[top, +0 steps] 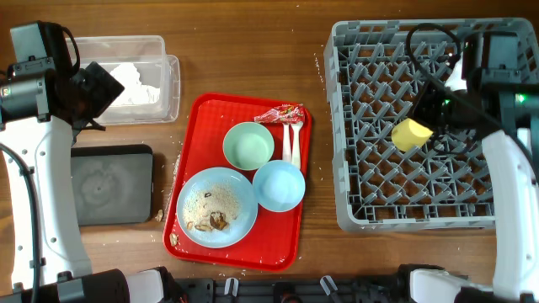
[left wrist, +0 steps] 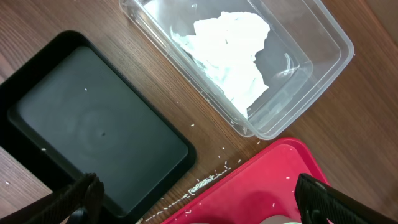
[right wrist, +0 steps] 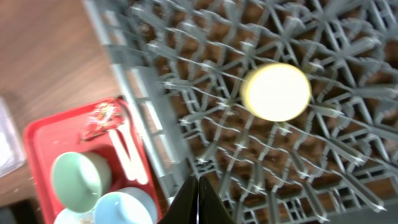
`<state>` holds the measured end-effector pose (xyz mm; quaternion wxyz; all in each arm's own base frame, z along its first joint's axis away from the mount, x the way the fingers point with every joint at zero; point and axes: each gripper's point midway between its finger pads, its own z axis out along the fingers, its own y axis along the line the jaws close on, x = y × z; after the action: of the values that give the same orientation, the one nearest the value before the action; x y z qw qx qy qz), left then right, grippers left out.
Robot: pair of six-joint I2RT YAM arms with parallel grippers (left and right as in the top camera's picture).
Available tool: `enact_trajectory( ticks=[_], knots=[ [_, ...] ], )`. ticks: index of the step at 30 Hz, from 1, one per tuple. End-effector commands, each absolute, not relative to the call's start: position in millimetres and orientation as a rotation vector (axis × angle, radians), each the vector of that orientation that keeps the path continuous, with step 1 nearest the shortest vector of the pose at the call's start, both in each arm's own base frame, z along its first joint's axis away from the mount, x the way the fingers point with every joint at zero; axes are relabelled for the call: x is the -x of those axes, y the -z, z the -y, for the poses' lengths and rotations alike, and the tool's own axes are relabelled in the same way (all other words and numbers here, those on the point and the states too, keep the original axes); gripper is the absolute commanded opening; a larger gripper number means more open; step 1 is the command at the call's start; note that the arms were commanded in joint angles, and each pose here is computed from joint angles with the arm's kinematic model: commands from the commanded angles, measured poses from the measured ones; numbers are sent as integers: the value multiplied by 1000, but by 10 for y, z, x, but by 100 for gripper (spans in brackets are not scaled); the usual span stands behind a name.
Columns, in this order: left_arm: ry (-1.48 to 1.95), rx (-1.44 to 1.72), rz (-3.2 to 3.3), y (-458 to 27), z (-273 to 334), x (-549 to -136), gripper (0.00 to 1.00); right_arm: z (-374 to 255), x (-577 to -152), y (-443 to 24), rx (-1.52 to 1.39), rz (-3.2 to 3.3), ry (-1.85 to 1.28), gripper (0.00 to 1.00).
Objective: Sort waste into correct bins and load items into the dishwasher rack
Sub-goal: 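Release the yellow cup and move the right gripper back to the tray, then lower the right gripper onto the pale green bowl rim and grasp it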
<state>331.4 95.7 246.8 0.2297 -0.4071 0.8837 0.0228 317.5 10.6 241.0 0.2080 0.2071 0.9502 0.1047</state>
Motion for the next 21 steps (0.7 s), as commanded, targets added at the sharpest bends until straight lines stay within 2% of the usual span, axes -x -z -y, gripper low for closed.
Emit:
enact_trajectory(
  ticks=[1,5,7,8,9,10,12,15,21],
  knots=[
    [-71,1137,-2419,-2477,-983,-3306,100,-366,-3123,-2685,-462,-2571,-373,4],
    [-71,1137,-2419,-2477,-983,-3306,100,-764,-3074,-2799,-306,-2556,-465,6],
    [-71,1137,-2419,-2477,-983,-3306,100,-1131,-3062,-2852,-105,-2546,-566,13],
    [-71,1137,-2419,-2477,-983,-3306,100,-1231,-3058,-2858,-64,-2543,-588,18],
    [-71,1137,-2419,-2477,-983,-3306,100,-1491,-3061,-2835,26,-2543,-616,32],
    [-71,1137,-2419,-2477,-983,-3306,100,-1598,-3067,-2810,60,-2546,-623,39],
    [-71,1137,-2419,-2477,-983,-3306,100,-1783,-3068,-2711,91,-2574,-622,45],
    [-71,1137,-2419,-2477,-983,-3306,100,-1972,-3057,-2404,79,-2678,-560,46],
    [-71,1137,-2419,-2477,-983,-3306,100,-2497,-2818,-1682,274,-2924,-528,44]
  ],
)
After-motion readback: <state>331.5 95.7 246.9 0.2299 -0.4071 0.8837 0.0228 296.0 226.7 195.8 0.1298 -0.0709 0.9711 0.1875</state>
